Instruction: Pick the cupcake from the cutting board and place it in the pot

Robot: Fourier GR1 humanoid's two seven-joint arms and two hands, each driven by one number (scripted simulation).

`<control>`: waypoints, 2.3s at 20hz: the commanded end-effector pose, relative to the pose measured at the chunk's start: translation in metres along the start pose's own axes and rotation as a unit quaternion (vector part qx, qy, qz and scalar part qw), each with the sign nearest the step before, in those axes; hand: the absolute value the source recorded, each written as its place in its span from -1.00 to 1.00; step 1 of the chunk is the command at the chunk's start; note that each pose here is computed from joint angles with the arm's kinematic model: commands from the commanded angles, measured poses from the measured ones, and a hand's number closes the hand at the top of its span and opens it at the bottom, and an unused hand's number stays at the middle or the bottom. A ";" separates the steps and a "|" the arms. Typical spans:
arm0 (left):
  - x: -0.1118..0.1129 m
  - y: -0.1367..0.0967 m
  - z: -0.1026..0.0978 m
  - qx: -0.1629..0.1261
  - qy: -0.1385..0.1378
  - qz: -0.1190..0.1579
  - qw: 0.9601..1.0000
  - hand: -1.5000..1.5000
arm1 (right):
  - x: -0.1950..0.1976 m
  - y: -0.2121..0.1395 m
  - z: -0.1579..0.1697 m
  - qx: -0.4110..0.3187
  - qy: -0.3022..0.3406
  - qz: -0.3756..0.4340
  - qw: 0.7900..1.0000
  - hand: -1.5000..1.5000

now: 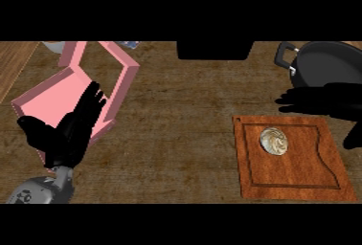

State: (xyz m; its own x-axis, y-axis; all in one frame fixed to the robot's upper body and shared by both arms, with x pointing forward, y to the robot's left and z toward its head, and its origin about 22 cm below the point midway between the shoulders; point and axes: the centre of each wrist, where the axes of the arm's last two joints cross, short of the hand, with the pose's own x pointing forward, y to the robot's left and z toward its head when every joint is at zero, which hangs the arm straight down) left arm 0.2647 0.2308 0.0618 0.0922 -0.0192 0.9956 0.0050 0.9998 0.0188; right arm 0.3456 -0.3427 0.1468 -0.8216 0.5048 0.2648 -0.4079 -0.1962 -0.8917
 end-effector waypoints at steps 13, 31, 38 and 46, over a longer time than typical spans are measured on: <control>-0.005 -0.007 0.010 -0.004 0.006 0.004 1.000 0.00 | 0.018 0.031 -0.020 0.009 -0.011 -0.052 0.999 -1.00; 0.006 0.000 -0.017 0.010 0.008 0.000 1.000 0.00 | 0.036 0.058 -0.078 0.064 0.061 0.038 0.995 -1.00; -0.014 0.010 0.002 0.009 0.001 -0.001 1.000 0.00 | 0.023 0.057 -0.090 0.084 0.069 0.049 0.993 -1.00; 0.018 -0.004 -0.004 0.006 -0.007 0.007 1.000 0.00 | 0.017 0.094 -0.108 0.051 -0.023 0.001 0.998 1.00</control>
State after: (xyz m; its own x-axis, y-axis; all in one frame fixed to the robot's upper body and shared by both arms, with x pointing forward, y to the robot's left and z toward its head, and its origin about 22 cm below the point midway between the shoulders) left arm 0.2636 0.2302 0.0636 0.0923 -0.0169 0.9956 0.0015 0.9999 0.0169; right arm 0.3360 -0.2753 0.0358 -0.8145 0.5463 0.1951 -0.4261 -0.3353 -0.8402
